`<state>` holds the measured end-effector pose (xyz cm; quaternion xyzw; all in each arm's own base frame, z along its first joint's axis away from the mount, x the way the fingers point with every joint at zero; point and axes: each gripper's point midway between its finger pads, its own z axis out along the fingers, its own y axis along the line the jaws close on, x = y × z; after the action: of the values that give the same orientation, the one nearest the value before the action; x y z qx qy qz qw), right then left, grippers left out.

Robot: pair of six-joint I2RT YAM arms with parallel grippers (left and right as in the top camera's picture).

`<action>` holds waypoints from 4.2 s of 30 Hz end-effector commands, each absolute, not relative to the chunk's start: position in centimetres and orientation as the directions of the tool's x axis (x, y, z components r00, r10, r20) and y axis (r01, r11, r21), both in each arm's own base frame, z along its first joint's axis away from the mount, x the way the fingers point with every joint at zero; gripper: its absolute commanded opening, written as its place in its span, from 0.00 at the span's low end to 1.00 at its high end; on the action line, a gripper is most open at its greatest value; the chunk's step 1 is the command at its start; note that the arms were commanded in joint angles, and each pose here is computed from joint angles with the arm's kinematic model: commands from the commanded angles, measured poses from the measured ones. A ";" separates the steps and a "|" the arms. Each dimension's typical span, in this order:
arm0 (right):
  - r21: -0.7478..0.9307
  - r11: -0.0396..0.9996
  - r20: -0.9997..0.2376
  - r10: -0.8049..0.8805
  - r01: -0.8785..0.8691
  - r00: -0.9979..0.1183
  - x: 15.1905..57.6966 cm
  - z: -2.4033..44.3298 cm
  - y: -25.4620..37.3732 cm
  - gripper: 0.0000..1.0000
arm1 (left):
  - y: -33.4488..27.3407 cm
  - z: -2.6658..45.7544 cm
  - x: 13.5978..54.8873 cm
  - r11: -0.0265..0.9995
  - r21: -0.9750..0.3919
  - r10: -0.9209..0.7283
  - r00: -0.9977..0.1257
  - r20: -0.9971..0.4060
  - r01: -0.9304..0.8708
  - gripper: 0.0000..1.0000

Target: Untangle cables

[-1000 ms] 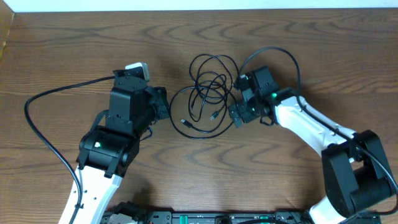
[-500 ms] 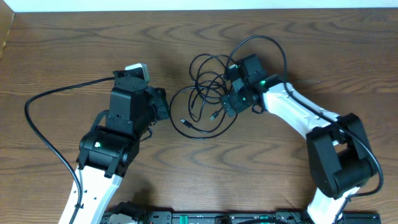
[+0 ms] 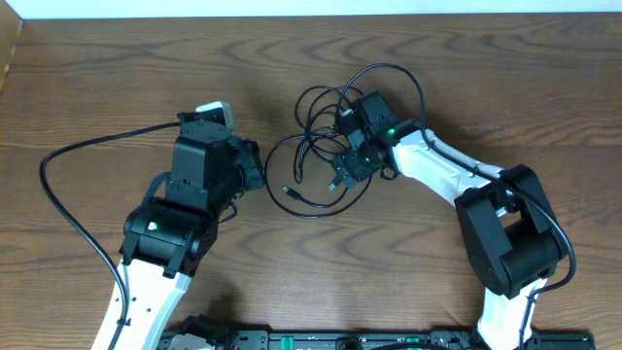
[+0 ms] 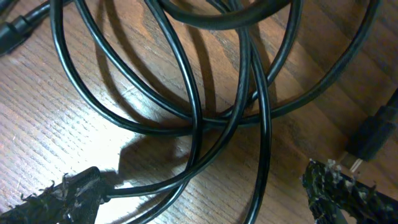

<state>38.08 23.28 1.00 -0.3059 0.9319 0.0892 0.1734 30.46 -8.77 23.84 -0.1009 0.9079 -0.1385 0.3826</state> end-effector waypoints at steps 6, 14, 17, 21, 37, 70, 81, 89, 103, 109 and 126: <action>0.048 0.784 -0.375 -0.560 -0.619 -0.739 38.3 0.9 23.5 0.91 | -8.4 23.8 30.4 0.946 -0.315 -0.284 -0.682 -0.674 -0.082 0.35; 0.068 0.796 -0.323 -0.552 -0.601 -0.768 37.7 -1.3 23.2 0.79 | -8.4 23.7 30.3 0.946 -0.312 -0.282 -0.688 -0.669 -0.085 0.35; 0.083 0.804 -0.305 -0.542 -0.589 -0.783 37.4 -2.4 23.3 0.66 | -8.3 23.5 30.1 0.947 -0.307 -0.280 -0.695 -0.663 -0.088 0.35; 0.093 0.824 -0.312 -0.509 -0.559 -0.802 37.7 -2.6 23.5 0.09 | -8.3 23.4 30.1 0.948 -0.306 -0.279 -0.698 -0.660 -0.090 0.35; 0.059 0.884 -0.420 -0.399 -0.463 -0.815 42.1 11.5 23.3 0.01 | -8.6 21.8 30.6 0.952 -0.290 -0.266 -0.734 -0.624 -0.099 0.47; 0.114 0.983 -0.747 -0.009 -0.142 -0.664 38.0 38.1 6.4 0.01 | -25.5 15.5 34.5 0.692 -0.598 0.033 -0.846 -0.532 0.404 0.50; 0.193 0.955 -0.708 -0.023 -0.224 -0.706 36.6 37.4 8.6 0.01 | -28.3 17.7 35.7 0.647 -0.567 0.024 -0.757 -0.653 0.510 0.52; 0.267 0.907 -0.687 -0.058 -0.325 -0.724 35.1 37.4 10.6 0.01 | -30.4 16.3 37.1 0.618 -0.565 0.020 -0.729 -0.684 0.547 0.52; 0.309 0.871 -0.707 -0.058 -0.382 -0.705 32.3 39.3 11.5 0.01 | -35.1 12.0 37.9 0.568 -0.617 -0.017 -0.742 -0.670 0.544 0.52; 0.297 0.868 -0.728 -0.063 -0.397 -0.682 30.8 40.4 11.3 0.01 | -35.1 9.9 38.4 0.587 -0.618 -0.020 -0.754 -0.657 0.523 0.52; 0.276 0.872 -0.738 -0.078 -0.405 -0.671 30.3 40.6 11.1 0.01 | -35.0 10.1 39.3 0.595 -0.613 -0.034 -0.745 -0.666 0.521 0.52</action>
<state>30.78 10.71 40.06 -0.1205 0.8941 0.2126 0.3753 38.45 -35.07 9.47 0.1489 0.8355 -0.4258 0.3138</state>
